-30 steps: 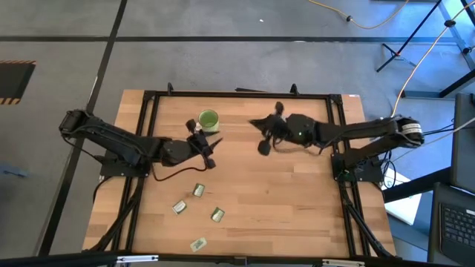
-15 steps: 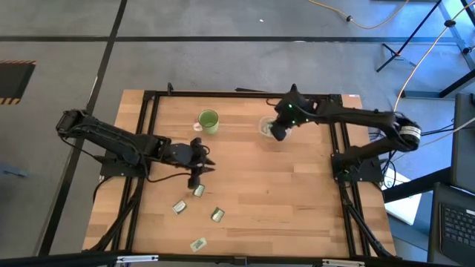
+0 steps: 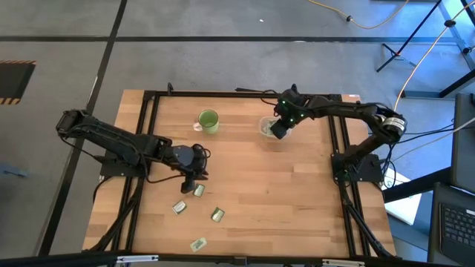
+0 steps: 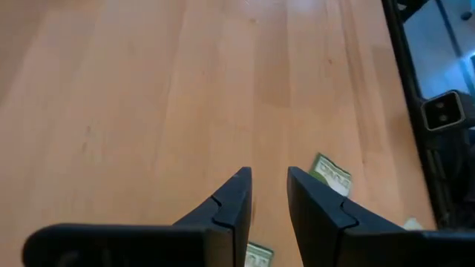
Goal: Pick and place items into bin
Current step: Put the white stevia packet into the transparent bin, then put the green truvia packet into the transparent bin
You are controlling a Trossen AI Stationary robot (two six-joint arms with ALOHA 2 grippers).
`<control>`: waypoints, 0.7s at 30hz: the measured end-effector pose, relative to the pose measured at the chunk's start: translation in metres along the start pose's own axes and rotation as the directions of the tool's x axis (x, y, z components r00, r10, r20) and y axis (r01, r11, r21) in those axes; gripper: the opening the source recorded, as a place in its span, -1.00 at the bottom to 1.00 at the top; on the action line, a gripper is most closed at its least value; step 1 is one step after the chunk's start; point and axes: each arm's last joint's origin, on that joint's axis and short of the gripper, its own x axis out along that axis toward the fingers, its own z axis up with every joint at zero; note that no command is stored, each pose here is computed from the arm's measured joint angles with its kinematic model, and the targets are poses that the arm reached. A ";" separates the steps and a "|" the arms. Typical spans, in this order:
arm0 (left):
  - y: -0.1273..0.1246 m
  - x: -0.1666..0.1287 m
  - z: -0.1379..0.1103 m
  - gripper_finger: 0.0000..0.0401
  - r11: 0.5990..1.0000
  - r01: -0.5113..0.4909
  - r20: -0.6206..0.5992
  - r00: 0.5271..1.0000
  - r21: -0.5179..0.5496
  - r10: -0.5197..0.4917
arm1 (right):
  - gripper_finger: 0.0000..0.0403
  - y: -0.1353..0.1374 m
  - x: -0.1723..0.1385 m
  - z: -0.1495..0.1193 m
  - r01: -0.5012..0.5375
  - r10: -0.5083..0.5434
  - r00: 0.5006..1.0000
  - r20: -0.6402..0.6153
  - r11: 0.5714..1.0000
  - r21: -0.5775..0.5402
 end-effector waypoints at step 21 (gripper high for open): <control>-0.009 -0.002 -0.028 -0.62 0.999 -0.038 -0.239 0.971 -0.026 0.031 | -0.57 -0.010 -0.009 0.004 0.365 -0.369 0.923 0.110 0.930 0.055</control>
